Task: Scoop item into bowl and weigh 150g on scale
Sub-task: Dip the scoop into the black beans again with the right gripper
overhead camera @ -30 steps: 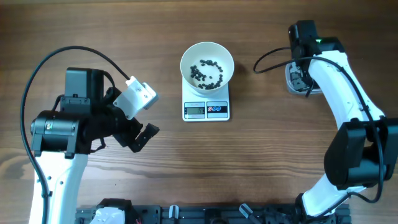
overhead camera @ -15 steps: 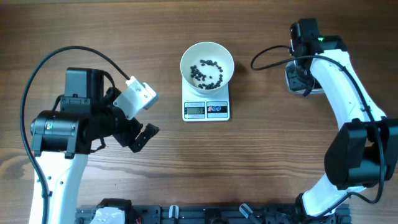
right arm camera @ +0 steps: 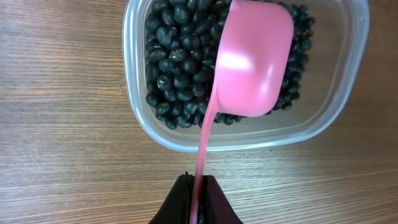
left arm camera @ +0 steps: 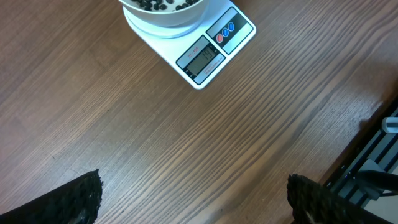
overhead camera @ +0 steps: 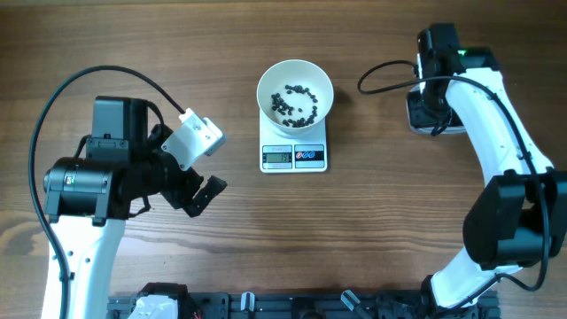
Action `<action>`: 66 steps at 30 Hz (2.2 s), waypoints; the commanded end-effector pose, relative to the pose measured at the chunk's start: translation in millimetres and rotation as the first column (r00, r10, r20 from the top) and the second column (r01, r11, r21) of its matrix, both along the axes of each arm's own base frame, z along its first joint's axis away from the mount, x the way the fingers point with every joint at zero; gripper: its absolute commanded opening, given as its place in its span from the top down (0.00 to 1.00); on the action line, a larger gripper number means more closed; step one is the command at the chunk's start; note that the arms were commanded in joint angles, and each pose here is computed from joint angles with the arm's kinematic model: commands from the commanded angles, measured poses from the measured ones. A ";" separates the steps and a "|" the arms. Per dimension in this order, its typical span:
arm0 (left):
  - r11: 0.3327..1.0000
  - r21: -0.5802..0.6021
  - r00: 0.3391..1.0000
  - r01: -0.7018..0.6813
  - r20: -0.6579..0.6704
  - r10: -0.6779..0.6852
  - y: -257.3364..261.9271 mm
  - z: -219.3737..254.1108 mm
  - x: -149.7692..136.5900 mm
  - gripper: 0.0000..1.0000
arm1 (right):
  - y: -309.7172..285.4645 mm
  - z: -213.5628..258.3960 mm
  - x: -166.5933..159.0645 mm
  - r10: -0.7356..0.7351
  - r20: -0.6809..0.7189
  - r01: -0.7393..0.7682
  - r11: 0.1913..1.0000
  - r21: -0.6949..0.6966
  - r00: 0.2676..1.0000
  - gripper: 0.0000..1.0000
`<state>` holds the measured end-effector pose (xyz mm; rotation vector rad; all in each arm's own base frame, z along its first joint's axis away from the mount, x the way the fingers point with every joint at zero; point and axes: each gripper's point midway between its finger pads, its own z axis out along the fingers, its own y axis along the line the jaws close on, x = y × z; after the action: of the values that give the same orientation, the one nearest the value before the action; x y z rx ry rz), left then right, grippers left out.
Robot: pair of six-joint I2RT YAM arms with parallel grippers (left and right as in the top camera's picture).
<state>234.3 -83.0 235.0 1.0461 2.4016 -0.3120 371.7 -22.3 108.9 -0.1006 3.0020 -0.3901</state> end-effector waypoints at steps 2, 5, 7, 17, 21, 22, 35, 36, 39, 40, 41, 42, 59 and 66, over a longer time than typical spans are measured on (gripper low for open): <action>1.000 -0.023 1.000 0.000 0.012 0.001 -1.7 5.3 -0.8 0.00 | 11.3 -2.9 -1.8 -0.070 -0.014 0.071 0.986 0.150 0.997 0.96; 1.000 -0.023 1.000 0.000 0.012 0.001 -1.7 5.3 -0.8 0.00 | 5.7 2.3 -2.3 -0.119 0.001 0.117 0.977 0.176 0.993 0.96; 1.000 -0.023 1.000 0.000 0.012 0.001 -1.7 5.3 -0.8 0.00 | 1.6 6.7 -2.1 -0.138 0.015 0.133 0.974 0.184 0.990 0.96; 1.000 -0.023 1.000 0.000 0.012 0.001 -1.7 5.3 -0.8 0.00 | -5.3 12.1 -2.6 -0.237 0.019 0.221 0.930 0.295 0.971 0.96; 1.000 -0.023 1.000 0.000 0.012 0.001 -1.7 5.3 -0.8 0.00 | -3.7 12.9 -3.1 -0.259 0.003 0.240 0.898 0.370 0.966 0.96; 1.000 -0.023 1.000 0.000 0.012 0.001 -1.7 5.3 -0.8 0.00 | -3.5 13.3 -3.0 -0.267 0.000 0.246 0.887 0.390 0.964 0.96; 1.000 -0.023 1.000 0.000 0.012 0.001 -1.7 5.3 -0.8 0.00 | -22.3 17.0 7.2 -0.406 0.016 0.349 0.804 0.481 0.914 0.96; 1.000 -0.023 1.000 0.000 0.012 0.001 -1.7 5.3 -0.8 0.00 | -22.9 16.8 7.0 -0.411 0.014 0.355 0.802 0.481 0.911 0.96; 1.000 -0.023 1.000 0.000 0.012 0.001 -1.7 5.3 -0.8 0.00 | -24.0 14.2 5.2 -0.431 0.003 0.377 0.794 0.476 0.903 0.96; 1.000 -0.023 1.000 0.000 0.012 0.001 -1.7 5.3 -0.8 0.00 | -23.6 12.6 3.8 -0.430 -0.002 0.380 0.794 0.475 0.903 0.96; 1.000 -0.023 1.000 0.000 0.012 0.001 -1.7 5.3 -0.8 0.00 | -22.9 11.1 1.1 -0.430 -0.014 0.385 0.792 0.474 0.903 0.96; 1.000 -0.023 1.000 0.000 0.012 0.001 -1.7 5.3 -0.8 0.00 | -21.7 10.3 -2.7 -0.430 -0.030 0.392 0.790 0.472 0.903 0.96; 1.000 -0.023 1.000 0.000 0.012 0.001 -1.7 5.3 -0.8 0.00 | -15.8 11.9 -8.5 -0.462 -0.078 0.434 0.744 0.508 0.883 0.96; 1.000 -0.023 1.000 0.000 0.012 0.001 -1.7 5.3 -0.8 0.00 | -33.2 9.7 -10.0 -0.503 -0.060 0.471 0.751 0.463 0.862 0.96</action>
<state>234.3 -83.0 235.0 1.0461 2.4016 -0.3120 365.3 -42.1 115.7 0.6880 2.9333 0.3719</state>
